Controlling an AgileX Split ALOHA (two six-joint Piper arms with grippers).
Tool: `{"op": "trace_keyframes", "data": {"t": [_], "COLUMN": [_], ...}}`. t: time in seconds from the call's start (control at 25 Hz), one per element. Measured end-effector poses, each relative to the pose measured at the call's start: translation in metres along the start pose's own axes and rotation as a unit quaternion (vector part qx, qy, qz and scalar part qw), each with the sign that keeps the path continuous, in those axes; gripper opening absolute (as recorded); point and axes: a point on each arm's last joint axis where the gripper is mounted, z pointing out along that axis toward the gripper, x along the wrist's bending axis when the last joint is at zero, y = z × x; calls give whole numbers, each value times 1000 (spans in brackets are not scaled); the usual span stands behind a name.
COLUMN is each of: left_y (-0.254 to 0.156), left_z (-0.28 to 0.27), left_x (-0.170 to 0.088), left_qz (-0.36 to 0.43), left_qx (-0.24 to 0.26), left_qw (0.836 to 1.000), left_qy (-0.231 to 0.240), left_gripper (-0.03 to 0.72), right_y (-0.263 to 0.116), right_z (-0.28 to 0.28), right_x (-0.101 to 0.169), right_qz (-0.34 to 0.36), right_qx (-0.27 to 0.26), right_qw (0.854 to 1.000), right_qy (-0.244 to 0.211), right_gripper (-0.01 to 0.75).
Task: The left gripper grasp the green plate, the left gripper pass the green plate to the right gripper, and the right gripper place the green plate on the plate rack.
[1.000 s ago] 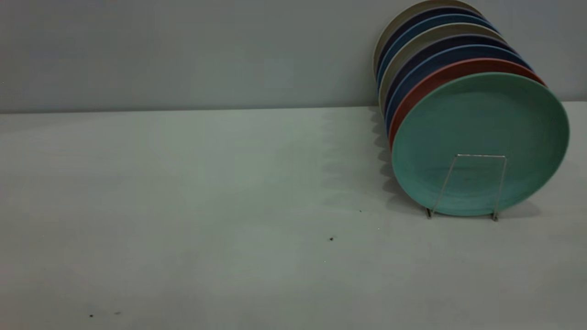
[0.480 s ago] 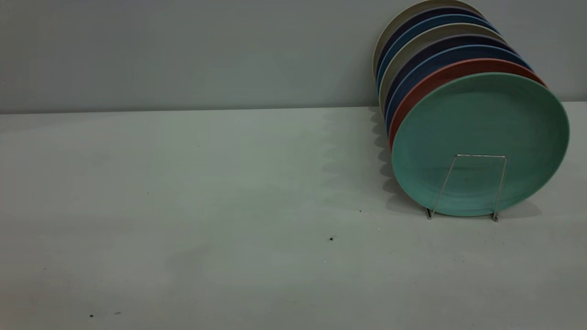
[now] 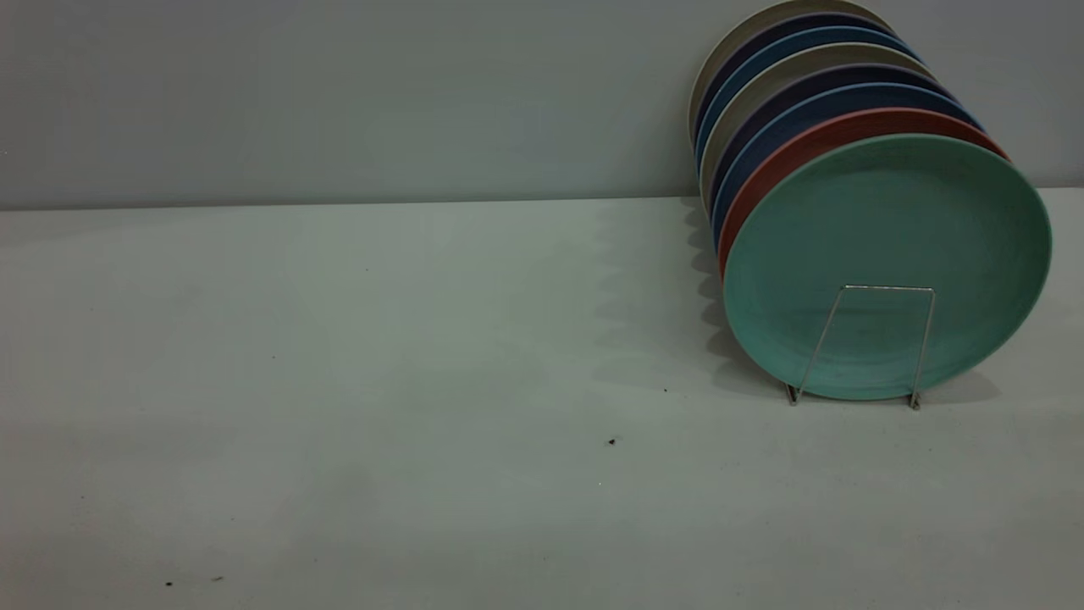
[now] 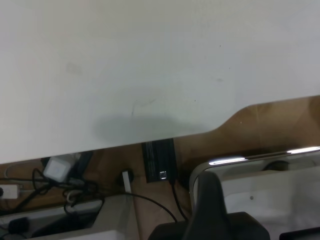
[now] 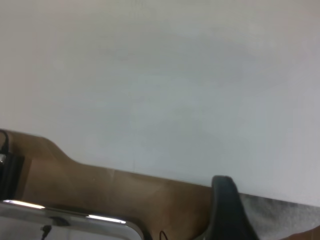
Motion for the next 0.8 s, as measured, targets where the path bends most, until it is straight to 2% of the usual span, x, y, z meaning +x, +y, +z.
{"op": "trace_keyframes", "data": {"t": [0.2,0.48,0.64,0.8], "left_y": [0,-1,-7,-23], "left_z": [0,-1,-7,-20], "left_x": [0,0,-2,-5], "left_qz": [0,1,4,11], "left_qx": [-1,-7,-38,-112], "left_qw": [1000,1000,999,994], "left_qy": [1,2,6,17], "left_gripper": [590,590,590,590], "right_y": [-4,-31,-39,-39], "right_z": [-5,-33,-37,-37], "right_x": [0,3,4,4], "right_qz": [3,30,28,28], "right_qx": [-23,-153,-177,-177], "right_qw": [1000,987,983,983], "right_qy": [-4,-45,-48,-48], "right_gripper": [455,455,455,455]}}
